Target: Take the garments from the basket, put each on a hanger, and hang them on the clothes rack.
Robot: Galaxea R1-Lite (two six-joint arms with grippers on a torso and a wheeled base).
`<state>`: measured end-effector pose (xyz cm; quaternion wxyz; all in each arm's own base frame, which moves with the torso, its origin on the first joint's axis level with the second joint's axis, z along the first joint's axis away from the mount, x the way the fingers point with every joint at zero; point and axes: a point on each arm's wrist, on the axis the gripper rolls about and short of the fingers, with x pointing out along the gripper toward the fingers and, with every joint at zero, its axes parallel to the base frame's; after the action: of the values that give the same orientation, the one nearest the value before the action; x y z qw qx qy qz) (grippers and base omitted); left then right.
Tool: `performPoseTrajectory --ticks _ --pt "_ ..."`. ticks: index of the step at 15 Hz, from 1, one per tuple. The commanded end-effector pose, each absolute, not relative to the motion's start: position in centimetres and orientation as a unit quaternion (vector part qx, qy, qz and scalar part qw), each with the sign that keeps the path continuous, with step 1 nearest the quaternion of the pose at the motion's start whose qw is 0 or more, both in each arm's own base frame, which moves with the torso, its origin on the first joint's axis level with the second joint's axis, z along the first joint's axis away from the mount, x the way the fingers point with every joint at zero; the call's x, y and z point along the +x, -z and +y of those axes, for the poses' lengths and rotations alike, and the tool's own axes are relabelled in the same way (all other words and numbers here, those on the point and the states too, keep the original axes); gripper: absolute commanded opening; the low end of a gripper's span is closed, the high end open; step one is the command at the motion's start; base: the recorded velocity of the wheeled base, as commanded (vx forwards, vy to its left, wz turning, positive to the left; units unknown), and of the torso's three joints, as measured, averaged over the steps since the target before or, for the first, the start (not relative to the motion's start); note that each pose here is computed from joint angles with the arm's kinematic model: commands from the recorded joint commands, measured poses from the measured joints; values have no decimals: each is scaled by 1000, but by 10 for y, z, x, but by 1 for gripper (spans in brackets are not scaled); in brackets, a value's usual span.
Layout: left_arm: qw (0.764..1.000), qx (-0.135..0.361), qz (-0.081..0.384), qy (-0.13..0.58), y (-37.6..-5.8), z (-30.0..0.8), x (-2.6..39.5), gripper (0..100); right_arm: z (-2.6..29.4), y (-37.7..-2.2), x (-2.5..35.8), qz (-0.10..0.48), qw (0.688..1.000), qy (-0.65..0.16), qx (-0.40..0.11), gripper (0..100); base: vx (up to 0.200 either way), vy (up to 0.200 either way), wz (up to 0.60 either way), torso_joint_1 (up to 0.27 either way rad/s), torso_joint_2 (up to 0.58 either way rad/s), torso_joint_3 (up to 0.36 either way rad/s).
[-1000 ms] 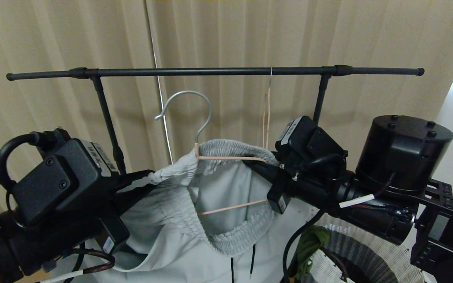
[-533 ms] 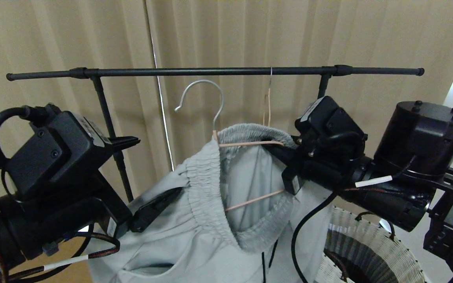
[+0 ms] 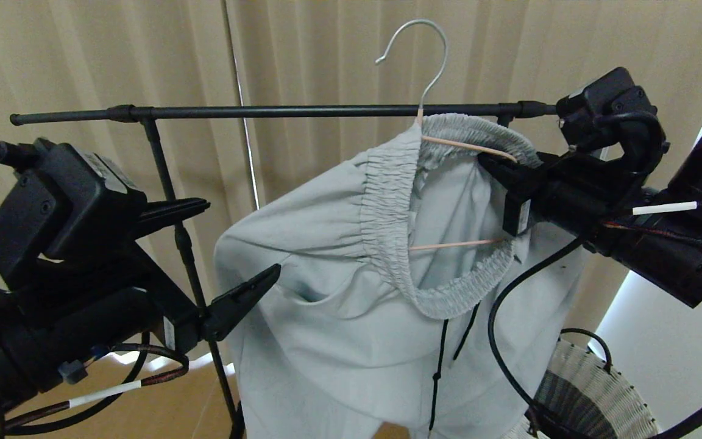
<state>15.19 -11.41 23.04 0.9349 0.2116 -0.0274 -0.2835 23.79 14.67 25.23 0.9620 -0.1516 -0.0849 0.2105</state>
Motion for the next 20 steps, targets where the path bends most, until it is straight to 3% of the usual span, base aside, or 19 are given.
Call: performPoseTrajectory --ticks 1,3,11,12,17,20 --pt "939 222 4 261 -215 -104 157 100 139 -266 229 -105 965 -202 -132 0 0 0 0 0 0 0" --pt "943 231 26 238 -205 -96 163 100 138 -270 228 -110 965 -202 -122 0 0 0 0 0 0 0" --pt "952 215 37 215 -204 -97 186 100 138 -277 224 -125 964 -209 -111 0 0 0 0 0 0 0" --pt "952 215 37 214 -204 -97 187 0 138 -277 224 -125 964 -209 -111 0 0 0 0 0 0 0" --pt "962 214 65 155 -194 -71 194 0 135 -279 223 -125 965 -202 -112 0 0 0 0 0 0 0" --pt "970 209 56 112 -193 -55 198 0 134 -280 222 -126 966 -198 -111 0 0 0 0 0 0 0"
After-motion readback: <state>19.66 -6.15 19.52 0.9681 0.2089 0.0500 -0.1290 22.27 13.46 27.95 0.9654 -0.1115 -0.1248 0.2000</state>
